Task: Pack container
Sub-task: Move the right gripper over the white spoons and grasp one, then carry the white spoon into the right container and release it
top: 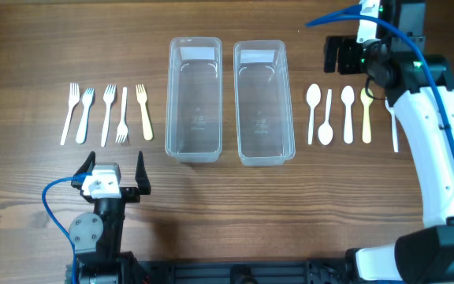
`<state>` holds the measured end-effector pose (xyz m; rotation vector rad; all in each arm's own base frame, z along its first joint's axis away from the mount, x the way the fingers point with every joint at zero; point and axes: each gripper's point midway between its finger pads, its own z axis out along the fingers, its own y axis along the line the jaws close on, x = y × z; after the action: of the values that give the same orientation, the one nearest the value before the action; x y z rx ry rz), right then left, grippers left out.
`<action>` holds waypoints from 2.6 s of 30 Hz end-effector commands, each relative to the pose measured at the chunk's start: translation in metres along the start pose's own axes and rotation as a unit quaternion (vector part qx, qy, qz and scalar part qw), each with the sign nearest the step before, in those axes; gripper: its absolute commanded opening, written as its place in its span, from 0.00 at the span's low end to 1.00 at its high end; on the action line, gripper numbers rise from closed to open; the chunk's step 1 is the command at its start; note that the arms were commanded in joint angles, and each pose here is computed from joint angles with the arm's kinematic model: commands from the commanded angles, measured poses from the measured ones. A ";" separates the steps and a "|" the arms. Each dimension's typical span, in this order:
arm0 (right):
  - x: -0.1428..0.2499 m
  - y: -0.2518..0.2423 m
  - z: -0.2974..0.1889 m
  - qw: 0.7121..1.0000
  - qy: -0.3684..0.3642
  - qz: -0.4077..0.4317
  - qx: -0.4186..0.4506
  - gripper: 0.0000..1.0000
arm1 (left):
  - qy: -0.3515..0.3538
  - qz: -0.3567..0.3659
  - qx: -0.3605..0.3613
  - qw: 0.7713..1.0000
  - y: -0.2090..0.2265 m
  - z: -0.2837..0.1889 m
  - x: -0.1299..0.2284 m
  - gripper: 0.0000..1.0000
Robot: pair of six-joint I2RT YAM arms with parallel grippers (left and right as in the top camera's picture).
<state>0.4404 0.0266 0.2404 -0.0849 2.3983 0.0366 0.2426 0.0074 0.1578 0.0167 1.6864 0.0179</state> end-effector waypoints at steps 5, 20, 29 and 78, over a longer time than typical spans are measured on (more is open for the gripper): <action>0.049 -0.012 0.062 0.992 0.111 0.053 0.027 0.75 | -0.001 0.010 0.001 1.000 -0.001 0.000 0.002 1.00; 0.145 -0.012 0.136 0.958 0.278 0.058 0.036 0.47 | -0.001 0.010 0.001 1.000 -0.001 0.000 0.002 1.00; 0.157 -0.023 0.144 0.953 0.293 0.060 0.053 0.46 | -0.001 0.010 0.001 1.000 -0.001 0.000 0.002 1.00; 0.132 -0.011 0.126 0.965 0.241 0.097 0.025 0.04 | -0.001 0.010 0.001 1.000 -0.001 0.000 0.002 1.00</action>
<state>0.3972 0.0152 0.0005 0.1926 3.0429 0.0573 0.2426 0.0074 0.1578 0.0167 1.6864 0.0179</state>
